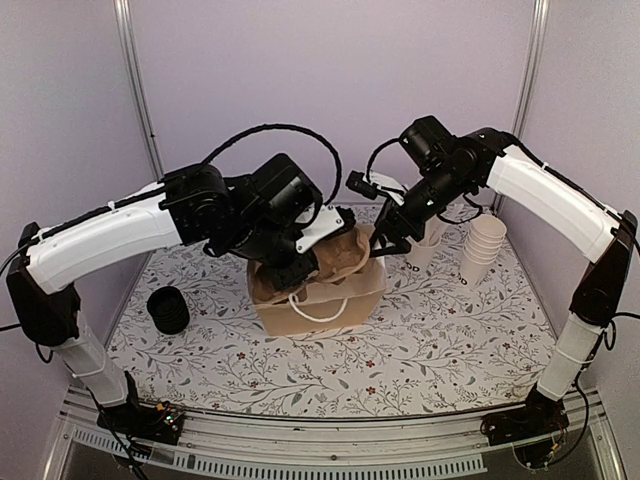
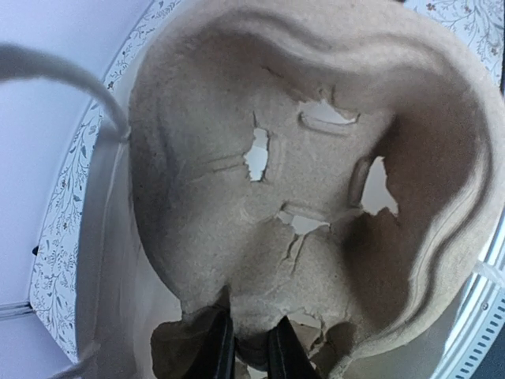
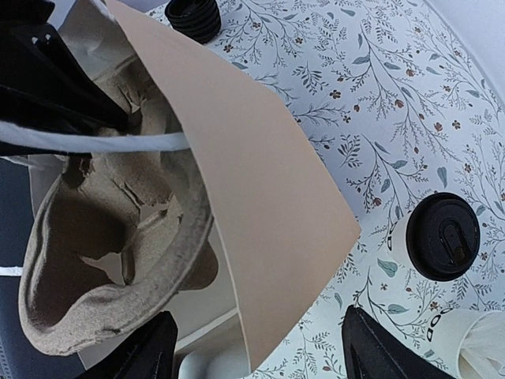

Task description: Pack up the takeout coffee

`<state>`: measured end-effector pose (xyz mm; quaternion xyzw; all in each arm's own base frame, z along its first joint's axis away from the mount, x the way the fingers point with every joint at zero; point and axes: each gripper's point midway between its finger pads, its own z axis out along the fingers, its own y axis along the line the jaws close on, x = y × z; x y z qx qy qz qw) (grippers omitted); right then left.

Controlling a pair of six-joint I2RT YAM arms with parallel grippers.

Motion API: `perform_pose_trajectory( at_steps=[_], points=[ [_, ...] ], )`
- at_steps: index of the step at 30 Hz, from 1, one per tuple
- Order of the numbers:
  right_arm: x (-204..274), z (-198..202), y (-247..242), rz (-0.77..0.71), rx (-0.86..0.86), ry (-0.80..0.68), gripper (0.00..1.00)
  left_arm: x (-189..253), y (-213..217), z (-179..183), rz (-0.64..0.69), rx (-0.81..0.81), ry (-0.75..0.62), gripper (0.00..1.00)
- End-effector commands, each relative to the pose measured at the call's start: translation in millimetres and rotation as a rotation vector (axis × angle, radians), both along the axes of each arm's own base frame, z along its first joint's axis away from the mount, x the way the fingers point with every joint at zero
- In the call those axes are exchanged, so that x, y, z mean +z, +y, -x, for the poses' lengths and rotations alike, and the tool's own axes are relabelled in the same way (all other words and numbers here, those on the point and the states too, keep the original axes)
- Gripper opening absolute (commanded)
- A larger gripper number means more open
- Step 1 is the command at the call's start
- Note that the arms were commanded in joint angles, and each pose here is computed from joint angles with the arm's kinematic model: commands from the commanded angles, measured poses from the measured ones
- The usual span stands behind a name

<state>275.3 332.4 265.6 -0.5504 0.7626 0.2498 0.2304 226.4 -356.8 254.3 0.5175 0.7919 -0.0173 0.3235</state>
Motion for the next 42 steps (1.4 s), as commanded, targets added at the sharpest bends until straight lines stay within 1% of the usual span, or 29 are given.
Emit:
perform_pose_trajectory(
  at_steps=[1,4,6,8,17,30,34,37,39,42],
  points=[
    [5.8,3.0,-9.7,0.013,0.000,-0.024,0.75,37.7,5.9,-15.2,0.136,0.029,-0.024,0.12],
    [4.7,3.7,-10.1,0.016,0.005,-0.024,0.75,36.3,15.6,-26.6,0.153,0.065,-0.005,0.11],
    [4.0,3.5,-10.1,0.018,0.005,-0.023,0.75,30.0,14.7,-24.9,0.159,0.041,0.028,0.12],
    [5.2,3.5,-10.2,0.016,0.004,-0.025,0.76,18.2,14.2,-20.2,0.120,0.008,0.035,0.12],
    [20.3,2.7,-7.4,-0.017,0.011,-0.052,0.76,-16.7,24.8,-18.9,-0.008,0.033,0.062,0.12],
    [62.3,20.9,-13.0,-0.125,0.062,-0.080,0.76,-46.8,35.6,-19.6,-0.094,0.114,0.114,0.12],
    [63.7,20.6,-16.6,-0.129,0.057,-0.086,0.76,-53.5,39.2,-23.4,-0.118,0.144,0.107,0.11],
    [59.4,18.5,-16.5,-0.126,0.054,-0.083,0.76,-49.7,37.4,-22.9,-0.101,0.148,0.110,0.09],
    [56.7,13.9,-13.9,-0.124,0.042,-0.081,0.76,-41.3,33.1,-21.8,-0.062,0.136,0.105,0.09],
    [47.2,5.7,-4.7,-0.125,0.024,-0.041,0.75,-22.8,28.4,-20.7,0.009,0.119,0.084,0.09]
  ],
)
